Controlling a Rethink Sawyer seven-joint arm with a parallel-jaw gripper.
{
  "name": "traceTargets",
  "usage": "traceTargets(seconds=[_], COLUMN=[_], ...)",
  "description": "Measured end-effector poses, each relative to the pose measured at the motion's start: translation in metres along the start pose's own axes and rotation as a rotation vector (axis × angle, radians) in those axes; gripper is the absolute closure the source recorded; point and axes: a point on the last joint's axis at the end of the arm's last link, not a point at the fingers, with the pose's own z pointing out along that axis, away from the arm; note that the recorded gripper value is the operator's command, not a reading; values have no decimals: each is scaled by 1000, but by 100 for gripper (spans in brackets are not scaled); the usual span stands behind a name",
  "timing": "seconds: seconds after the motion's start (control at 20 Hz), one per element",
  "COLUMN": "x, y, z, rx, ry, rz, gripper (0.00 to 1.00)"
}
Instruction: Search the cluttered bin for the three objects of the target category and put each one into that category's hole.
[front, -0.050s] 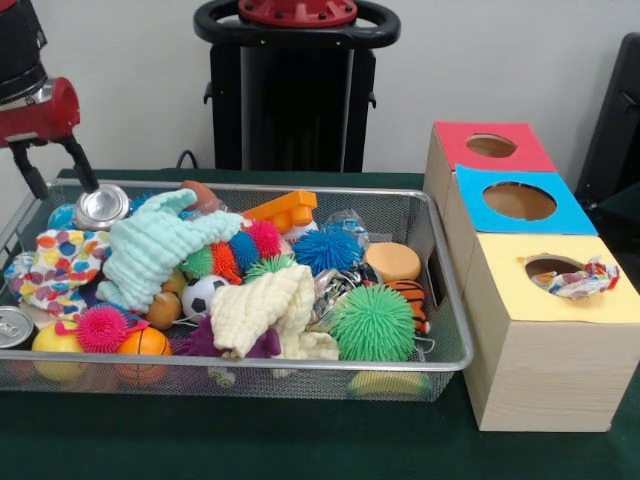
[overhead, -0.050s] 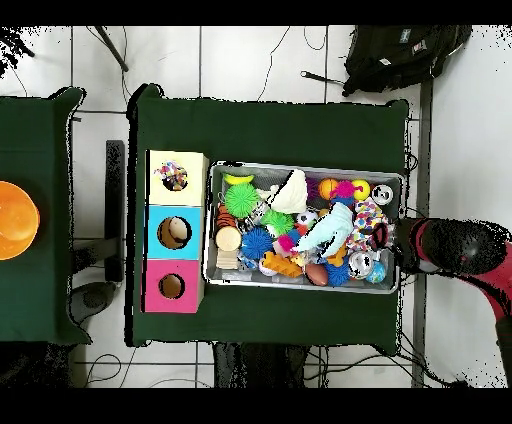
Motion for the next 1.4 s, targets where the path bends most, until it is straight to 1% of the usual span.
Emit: traceTargets(seconds=[0.3, 0.55, 0.65, 1.1, 1.15, 1.4], x=[2, 7, 7, 15, 16, 17], y=[2, 5, 6, 12, 13, 13], z=[14, 33, 36, 62, 68, 79], rx=[-18, -48, -53, -94, -103, -118], ry=[5, 25, 28, 55, 59, 65], rz=[1, 3, 3, 5, 6, 10], gripper=[0, 0, 0, 0, 0, 0])
